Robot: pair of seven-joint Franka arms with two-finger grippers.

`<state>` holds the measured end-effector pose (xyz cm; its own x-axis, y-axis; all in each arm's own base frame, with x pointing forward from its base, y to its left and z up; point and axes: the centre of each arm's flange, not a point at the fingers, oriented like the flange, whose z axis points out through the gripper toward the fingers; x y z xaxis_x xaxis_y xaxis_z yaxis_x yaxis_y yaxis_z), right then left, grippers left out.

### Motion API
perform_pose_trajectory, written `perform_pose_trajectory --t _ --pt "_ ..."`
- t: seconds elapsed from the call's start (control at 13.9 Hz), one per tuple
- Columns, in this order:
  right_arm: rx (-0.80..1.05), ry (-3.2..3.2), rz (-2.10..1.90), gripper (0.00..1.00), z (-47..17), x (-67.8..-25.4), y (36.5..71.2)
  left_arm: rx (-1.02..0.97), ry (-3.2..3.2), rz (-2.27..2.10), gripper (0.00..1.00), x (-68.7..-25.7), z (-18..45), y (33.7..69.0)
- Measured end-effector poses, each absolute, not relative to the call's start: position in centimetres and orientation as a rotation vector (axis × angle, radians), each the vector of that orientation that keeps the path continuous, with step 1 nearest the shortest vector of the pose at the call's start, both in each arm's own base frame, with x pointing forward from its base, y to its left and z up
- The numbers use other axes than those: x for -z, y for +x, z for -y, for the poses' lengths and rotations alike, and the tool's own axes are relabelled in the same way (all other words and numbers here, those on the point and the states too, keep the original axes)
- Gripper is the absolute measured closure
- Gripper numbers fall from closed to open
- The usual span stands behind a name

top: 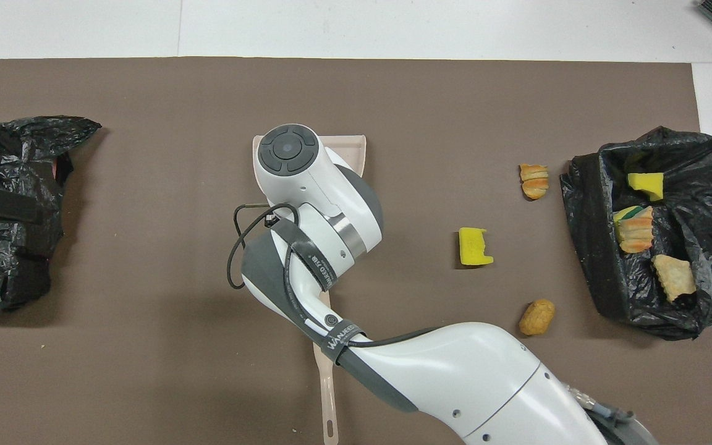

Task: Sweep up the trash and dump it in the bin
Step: 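Bring the empty dustpan back to the table center with the right gripper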

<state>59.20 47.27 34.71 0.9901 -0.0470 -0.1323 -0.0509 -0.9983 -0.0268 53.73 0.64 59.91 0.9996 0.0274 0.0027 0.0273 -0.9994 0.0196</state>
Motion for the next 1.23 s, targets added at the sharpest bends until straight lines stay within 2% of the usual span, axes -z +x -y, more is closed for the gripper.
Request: perform_pose_trajectory --t 0.07,0.14,0.36,0.5,0.72,0.94,1.23 --pt "-0.198 -3.098 -0.128 0.64 -47.2 -34.8 59.4 -0.005 3.122 -0.043 0.0 -59.9 -0.6 53.7" --pt "-0.19 -3.092 -0.17 0.55 -46.9 -35.1 59.7 -0.005 3.122 -0.043 0.0 -59.9 -0.6 53.7" --pt "-0.146 -3.063 -0.23 0.19 -44.8 -38.0 61.1 -0.005 3.122 -0.043 0.0 -59.9 -0.6 53.7" --pt "-0.12 -3.052 -0.242 0.01 -43.8 -40.7 61.1 -0.005 3.122 -0.043 0.0 -59.9 -0.6 53.7" --pt "-0.132 -3.073 -0.218 0.0 -43.1 -43.9 58.4 -0.005 3.122 -0.043 0.0 -59.9 -0.6 53.7" --pt "-0.184 -3.119 -0.156 0.0 -42.9 -45.9 53.2 -0.005 3.122 -0.043 0.0 -59.9 -0.6 53.7" --pt "-0.297 -3.105 -0.081 0.0 -44.7 -43.5 44.4 -0.005 3.122 -0.043 0.0 -59.9 -0.6 53.7"
